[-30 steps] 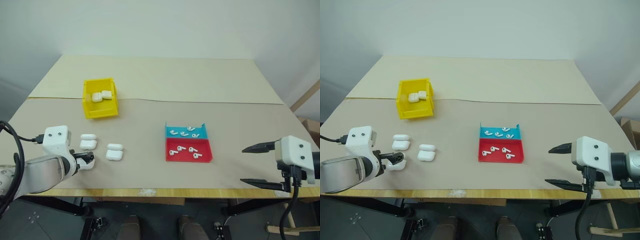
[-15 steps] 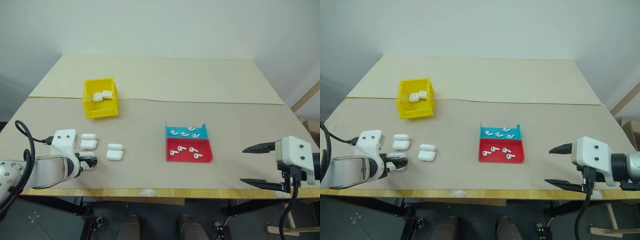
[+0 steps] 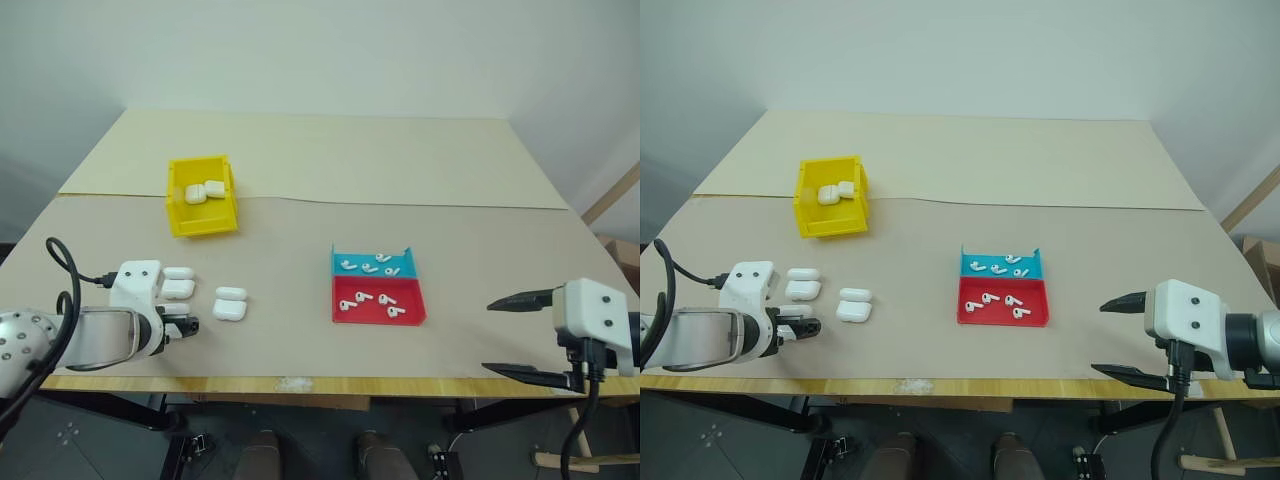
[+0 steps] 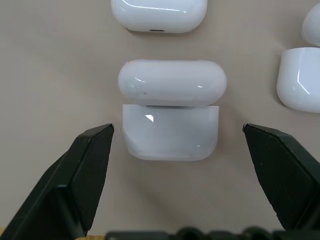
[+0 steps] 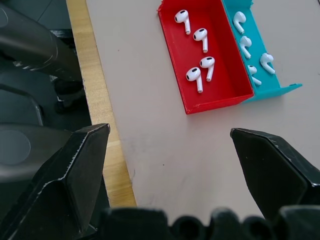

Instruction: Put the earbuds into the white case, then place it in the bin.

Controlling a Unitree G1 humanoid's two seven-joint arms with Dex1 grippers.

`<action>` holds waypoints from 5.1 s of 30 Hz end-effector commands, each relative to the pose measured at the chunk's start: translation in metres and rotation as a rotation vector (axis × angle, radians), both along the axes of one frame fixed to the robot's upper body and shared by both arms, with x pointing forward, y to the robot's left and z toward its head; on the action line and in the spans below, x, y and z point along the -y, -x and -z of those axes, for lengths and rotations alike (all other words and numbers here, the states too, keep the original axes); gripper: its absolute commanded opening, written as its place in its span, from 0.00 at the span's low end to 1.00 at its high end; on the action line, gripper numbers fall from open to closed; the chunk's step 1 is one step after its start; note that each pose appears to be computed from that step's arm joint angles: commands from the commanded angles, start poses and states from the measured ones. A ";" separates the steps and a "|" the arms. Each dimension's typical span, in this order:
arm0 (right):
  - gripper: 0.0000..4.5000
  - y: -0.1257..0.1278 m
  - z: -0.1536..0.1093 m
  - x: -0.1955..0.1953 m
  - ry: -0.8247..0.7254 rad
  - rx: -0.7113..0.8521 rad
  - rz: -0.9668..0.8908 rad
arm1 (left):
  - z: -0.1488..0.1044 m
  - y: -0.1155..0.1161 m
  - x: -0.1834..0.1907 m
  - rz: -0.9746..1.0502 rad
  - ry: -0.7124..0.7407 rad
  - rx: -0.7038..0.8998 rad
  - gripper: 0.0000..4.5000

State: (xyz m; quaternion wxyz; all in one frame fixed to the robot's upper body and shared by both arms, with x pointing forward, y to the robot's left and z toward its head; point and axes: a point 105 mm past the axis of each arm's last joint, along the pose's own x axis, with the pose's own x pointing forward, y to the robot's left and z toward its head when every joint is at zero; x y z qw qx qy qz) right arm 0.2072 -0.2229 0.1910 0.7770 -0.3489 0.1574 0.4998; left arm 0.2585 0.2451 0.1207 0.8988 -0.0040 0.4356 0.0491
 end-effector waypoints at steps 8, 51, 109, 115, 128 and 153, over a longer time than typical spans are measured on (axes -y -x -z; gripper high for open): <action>1.00 0.001 -0.008 -0.001 -0.008 0.039 0.011 | 0.001 -0.002 0.003 0.023 0.036 -0.012 1.00; 1.00 -0.001 -0.006 0.000 -0.007 0.055 0.031 | -0.031 -0.021 -0.001 0.004 0.090 0.112 0.61; 0.96 -0.042 -0.011 -0.099 0.298 0.031 -0.278 | -0.067 0.002 0.065 1.575 0.617 0.973 0.61; 0.65 -0.071 0.009 -0.104 0.428 0.030 -0.287 | -0.069 0.005 0.071 1.601 0.574 0.978 0.61; 0.65 -0.100 0.032 -0.120 0.538 0.041 -0.330 | -0.071 0.019 0.073 1.614 0.572 0.966 0.61; 0.53 -0.116 0.047 -0.119 0.629 0.017 -0.377 | -0.069 0.021 0.073 1.579 0.555 0.973 0.61</action>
